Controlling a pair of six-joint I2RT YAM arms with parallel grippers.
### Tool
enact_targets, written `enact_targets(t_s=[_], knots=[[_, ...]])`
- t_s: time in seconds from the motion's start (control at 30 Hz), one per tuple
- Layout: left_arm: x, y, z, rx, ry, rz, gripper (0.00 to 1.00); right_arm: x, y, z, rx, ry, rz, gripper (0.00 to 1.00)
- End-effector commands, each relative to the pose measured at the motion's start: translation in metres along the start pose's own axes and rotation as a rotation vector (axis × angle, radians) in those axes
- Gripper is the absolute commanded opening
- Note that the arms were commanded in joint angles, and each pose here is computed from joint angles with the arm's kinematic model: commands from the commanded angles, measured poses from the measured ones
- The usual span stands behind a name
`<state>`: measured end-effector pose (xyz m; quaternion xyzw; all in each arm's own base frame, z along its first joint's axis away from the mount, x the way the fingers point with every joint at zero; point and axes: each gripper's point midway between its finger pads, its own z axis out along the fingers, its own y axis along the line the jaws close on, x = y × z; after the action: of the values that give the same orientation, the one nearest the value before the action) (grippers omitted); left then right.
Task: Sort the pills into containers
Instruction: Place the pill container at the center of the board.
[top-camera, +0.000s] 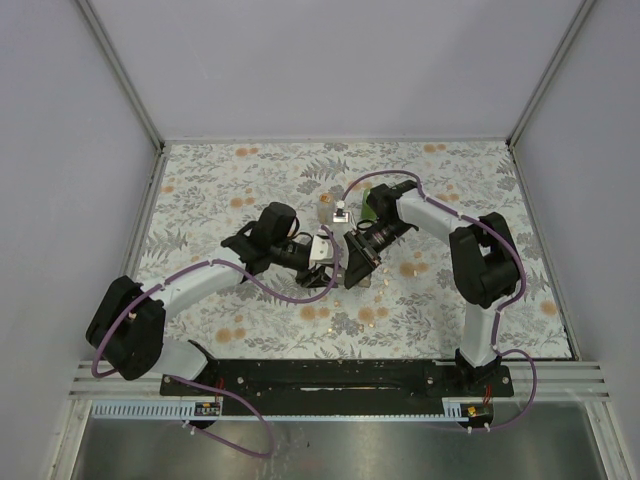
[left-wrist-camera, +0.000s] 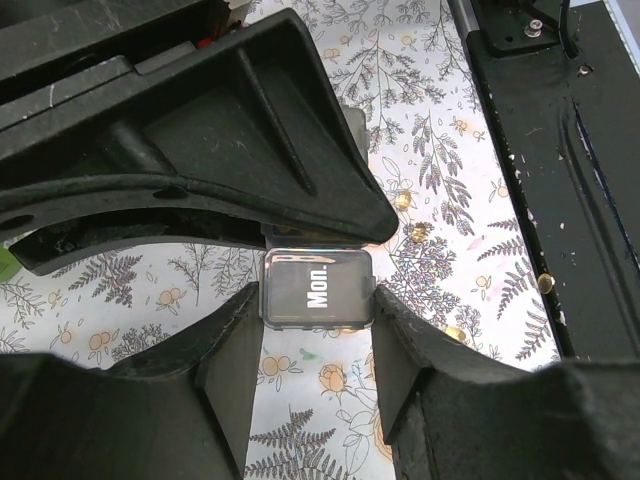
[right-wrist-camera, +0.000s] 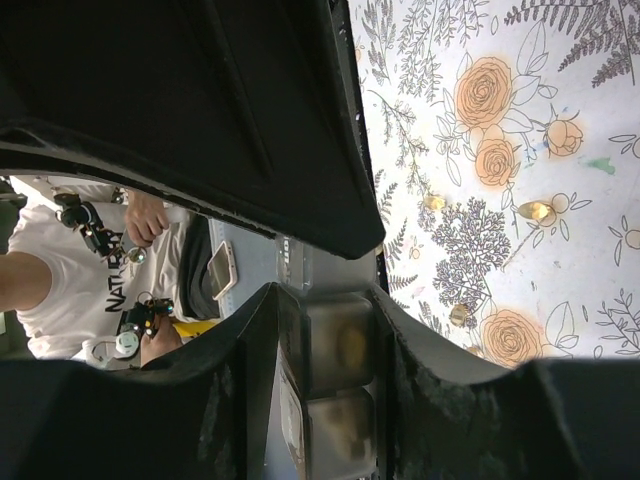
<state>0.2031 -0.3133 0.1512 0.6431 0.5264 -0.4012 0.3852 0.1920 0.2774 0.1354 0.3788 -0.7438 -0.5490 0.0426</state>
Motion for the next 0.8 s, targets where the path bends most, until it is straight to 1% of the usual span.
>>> enact_targets(t_s=[0.0, 0.17, 0.37, 0.63, 0.77], knots=[[-0.011, 0.005, 0.0, -0.007, -0.04, 0.042, 0.0, -0.008, 0.003, 0.0, -0.007, 0.0, -0.046, 0.38], [-0.011, 0.004, 0.0, -0.005, -0.04, 0.039, 0.0, -0.008, 0.003, 0.0, -0.002, 0.0, -0.055, 0.25], [-0.009, 0.006, 0.0, -0.004, -0.023, 0.025, 0.0, -0.008, 0.001, -0.002, 0.029, 0.001, -0.068, 0.16], [-0.006, 0.006, 0.001, 0.011, 0.007, -0.028, 0.0, -0.012, -0.012, -0.006, 0.149, -0.026, -0.095, 0.08], [-0.006, 0.004, 0.001, 0.024, 0.015, -0.054, 0.0, -0.013, -0.013, -0.007, 0.172, -0.032, -0.108, 0.06]])
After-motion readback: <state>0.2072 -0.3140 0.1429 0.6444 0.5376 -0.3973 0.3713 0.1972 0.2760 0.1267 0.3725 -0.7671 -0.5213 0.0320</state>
